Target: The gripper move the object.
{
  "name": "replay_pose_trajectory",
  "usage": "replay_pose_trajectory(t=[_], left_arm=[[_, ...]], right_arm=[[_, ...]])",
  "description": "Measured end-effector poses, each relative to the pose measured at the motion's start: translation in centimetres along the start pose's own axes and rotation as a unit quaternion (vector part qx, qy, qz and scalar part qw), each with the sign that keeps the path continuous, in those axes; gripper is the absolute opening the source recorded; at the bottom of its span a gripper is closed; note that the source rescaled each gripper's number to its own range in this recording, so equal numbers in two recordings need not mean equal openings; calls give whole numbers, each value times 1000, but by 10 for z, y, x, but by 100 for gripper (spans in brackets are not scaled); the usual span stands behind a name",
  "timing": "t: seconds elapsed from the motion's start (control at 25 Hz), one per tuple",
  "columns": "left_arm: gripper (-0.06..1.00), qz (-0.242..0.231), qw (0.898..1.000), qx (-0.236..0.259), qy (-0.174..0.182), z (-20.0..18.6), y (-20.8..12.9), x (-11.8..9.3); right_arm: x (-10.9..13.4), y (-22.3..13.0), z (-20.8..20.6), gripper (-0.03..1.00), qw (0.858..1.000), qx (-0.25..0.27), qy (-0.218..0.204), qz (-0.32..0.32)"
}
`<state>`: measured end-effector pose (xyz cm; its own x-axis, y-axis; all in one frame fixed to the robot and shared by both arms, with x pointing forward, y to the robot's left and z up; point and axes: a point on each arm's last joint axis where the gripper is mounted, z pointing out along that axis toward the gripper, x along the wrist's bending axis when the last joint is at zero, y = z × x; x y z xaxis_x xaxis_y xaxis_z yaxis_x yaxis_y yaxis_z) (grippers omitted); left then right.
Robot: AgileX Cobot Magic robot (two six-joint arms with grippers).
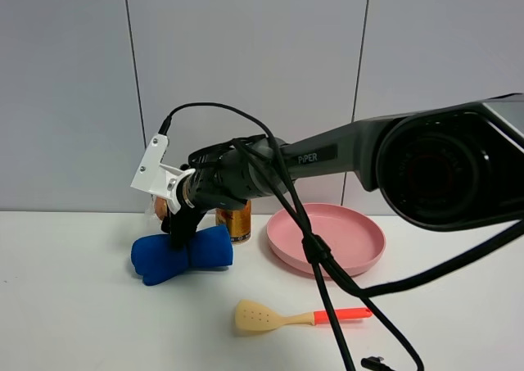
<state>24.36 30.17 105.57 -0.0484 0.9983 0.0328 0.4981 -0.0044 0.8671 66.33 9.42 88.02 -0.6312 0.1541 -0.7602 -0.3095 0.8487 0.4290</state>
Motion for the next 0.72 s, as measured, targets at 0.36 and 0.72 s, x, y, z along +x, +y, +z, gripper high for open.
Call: replay_pose_trajectory(t=[0.36, 0.72], left_arm=[[100, 0, 1000, 0, 0, 0, 0, 0], [100, 0, 1000, 0, 0, 0, 0, 0]], right_arm=[[0, -2, 0, 45, 1000, 9, 0, 9], [-9, 4, -7, 46, 999, 17, -8, 27]])
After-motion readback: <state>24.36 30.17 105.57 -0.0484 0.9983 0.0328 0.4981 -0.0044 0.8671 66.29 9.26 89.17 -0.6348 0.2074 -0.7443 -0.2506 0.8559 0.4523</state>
